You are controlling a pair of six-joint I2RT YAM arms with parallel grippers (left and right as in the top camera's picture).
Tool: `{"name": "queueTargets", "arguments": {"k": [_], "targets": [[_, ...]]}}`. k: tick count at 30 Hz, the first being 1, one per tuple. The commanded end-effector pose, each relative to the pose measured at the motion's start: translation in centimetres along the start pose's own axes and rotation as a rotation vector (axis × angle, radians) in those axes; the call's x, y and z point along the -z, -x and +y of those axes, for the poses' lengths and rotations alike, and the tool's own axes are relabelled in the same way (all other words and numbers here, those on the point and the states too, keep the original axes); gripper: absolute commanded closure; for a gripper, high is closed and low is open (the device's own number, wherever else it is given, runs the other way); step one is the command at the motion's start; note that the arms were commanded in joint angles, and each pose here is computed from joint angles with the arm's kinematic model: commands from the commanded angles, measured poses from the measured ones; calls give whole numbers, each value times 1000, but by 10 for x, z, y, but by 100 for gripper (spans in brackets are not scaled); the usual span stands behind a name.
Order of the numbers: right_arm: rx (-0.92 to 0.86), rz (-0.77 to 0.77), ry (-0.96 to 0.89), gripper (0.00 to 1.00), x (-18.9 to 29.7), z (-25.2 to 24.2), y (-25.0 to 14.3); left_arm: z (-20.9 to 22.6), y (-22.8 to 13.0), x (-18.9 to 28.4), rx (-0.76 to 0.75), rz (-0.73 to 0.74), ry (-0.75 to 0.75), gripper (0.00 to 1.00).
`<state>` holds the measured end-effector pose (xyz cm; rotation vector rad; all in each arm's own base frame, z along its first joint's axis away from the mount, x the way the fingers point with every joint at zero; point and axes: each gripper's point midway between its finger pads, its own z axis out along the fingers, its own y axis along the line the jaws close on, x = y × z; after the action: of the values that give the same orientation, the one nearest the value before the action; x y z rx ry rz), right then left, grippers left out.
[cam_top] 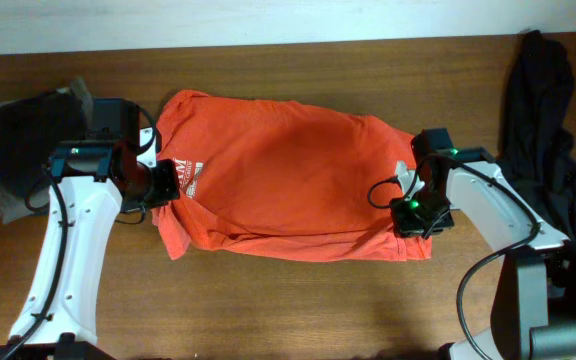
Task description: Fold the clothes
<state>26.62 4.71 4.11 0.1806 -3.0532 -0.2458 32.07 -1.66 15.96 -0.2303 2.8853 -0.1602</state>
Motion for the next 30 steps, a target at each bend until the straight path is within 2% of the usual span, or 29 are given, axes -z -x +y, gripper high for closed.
{"name": "queueTargets", "arguments": {"k": [1,17,28,30], "targets": [[-4,10,-11,66,-6,-1,-4,1,0,1,-14,-5,6,99],[7,-55,28,62,-18,3,7,1,1,1,-14,-8,6,99],[7,-49,72,63,-26,10,2,1,1,1,-14,-8,6,99],[7,-48,72,67,-31,9,0,1,1,1,-14,-8,6,99]]}}
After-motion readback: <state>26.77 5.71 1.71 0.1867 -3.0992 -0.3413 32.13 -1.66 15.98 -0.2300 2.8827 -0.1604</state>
